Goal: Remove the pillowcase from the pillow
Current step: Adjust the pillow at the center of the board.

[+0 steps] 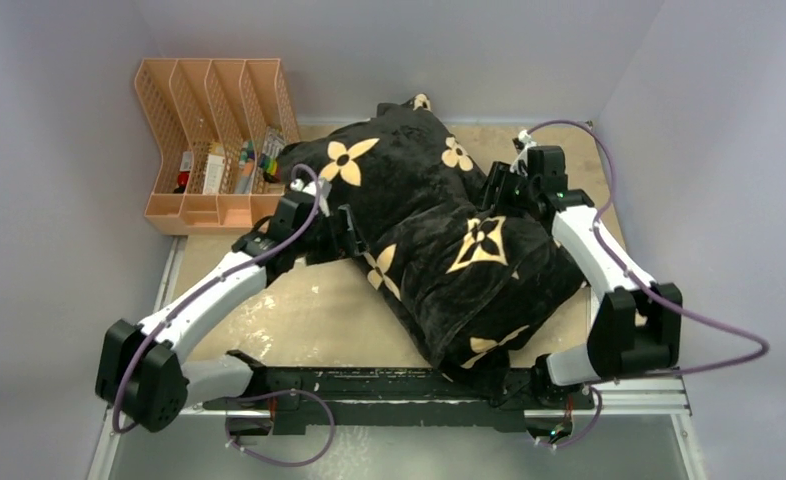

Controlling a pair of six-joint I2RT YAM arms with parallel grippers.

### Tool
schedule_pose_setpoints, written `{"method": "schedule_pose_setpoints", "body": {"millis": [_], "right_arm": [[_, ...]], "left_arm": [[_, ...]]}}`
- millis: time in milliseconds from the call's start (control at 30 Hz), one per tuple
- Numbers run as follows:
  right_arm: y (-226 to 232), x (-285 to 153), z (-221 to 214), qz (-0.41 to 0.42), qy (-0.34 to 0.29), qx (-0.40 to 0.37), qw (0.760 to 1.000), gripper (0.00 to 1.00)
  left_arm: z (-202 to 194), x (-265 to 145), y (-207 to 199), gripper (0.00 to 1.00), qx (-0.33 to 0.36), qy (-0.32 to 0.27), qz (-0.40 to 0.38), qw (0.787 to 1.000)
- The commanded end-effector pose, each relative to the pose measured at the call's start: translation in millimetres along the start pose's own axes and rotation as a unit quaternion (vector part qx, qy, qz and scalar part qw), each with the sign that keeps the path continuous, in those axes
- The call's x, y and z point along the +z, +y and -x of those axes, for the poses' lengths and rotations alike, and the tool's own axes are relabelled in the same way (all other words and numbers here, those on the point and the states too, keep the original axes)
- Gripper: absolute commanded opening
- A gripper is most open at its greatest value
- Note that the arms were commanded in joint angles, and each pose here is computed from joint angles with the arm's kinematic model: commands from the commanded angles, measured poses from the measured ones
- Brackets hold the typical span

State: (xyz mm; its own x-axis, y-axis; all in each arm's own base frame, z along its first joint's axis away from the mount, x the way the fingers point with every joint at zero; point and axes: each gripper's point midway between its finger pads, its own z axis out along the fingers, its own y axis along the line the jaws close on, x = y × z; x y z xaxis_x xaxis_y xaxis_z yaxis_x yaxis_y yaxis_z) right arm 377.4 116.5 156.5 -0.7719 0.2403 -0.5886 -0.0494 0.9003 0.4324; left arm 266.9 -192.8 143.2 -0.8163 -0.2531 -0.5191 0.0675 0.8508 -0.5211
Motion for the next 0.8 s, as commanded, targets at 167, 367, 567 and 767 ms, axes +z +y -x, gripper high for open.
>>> {"method": "schedule_pose_setpoints", "body": {"millis": [167,367,567,767], "right_arm": [[72,-48,-66,0.162,0.047,0.068,0.983,0.35],[109,-60,-99,0.181,0.105,-0.008,0.978,0.36],[117,-71,-108,0.18,0.083,-0.043,0.979,0.54],[86,-77,-70,0.047,0.033,-0.06,0.997,0.65]], "left_arm": [[113,58,-128,0.71,0.045,-0.136,-0.116,0.983],[168,85,-177,0.69,0.109,-0.138,-0.134,0.975],[198,102,-203,0.7,0.138,-0.143,-0.136,0.971],[198,98,-167,0.73,0.143,-0.138,-0.061,0.978]]}}
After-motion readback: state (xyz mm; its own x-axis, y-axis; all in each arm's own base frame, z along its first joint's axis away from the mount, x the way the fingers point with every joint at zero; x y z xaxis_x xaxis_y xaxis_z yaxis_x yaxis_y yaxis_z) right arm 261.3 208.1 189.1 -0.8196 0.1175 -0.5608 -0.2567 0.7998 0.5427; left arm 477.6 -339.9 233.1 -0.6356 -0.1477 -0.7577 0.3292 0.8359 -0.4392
